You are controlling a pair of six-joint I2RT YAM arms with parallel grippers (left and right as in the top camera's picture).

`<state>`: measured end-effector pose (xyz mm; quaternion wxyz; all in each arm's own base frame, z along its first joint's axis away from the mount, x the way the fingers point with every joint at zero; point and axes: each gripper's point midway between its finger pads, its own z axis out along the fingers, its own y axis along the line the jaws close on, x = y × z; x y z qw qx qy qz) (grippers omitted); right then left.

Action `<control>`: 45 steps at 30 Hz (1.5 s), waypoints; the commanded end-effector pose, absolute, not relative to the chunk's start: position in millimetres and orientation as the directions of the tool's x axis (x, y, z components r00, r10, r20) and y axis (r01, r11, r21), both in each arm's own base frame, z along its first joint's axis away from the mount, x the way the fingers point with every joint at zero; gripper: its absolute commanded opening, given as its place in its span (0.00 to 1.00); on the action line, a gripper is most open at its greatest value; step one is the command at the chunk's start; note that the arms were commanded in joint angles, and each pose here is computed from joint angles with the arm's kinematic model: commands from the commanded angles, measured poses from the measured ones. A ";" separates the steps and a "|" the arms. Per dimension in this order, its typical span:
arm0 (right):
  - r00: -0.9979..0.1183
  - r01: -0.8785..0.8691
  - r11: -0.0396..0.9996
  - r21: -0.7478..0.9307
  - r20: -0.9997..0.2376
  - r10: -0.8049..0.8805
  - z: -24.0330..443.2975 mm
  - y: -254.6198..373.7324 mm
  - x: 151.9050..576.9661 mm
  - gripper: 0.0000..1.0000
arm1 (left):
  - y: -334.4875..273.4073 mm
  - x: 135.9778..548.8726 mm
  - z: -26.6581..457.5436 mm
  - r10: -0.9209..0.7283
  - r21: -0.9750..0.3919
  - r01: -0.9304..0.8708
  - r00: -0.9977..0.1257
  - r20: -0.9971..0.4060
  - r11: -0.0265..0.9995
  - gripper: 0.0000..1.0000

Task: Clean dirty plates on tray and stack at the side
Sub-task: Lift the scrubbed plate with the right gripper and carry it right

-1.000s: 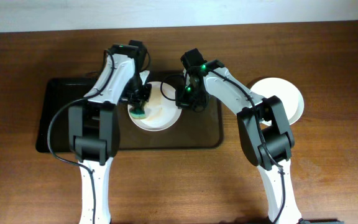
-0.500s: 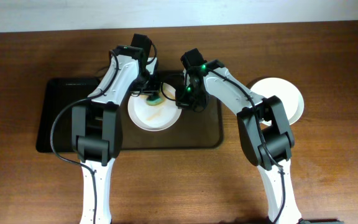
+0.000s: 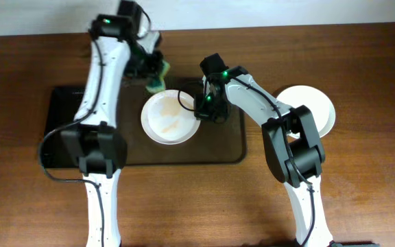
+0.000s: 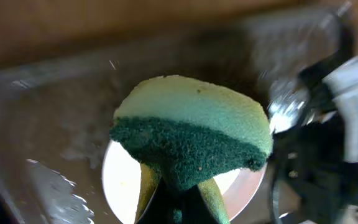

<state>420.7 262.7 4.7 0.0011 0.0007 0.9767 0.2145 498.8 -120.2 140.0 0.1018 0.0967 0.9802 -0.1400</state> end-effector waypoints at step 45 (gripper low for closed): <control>-0.535 0.281 0.661 -0.696 -0.685 -0.495 254.1 219.6 386.2 0.04 | -61.5 523.0 163.2 0.034 -0.269 0.123 -0.949 -0.313 0.955 0.01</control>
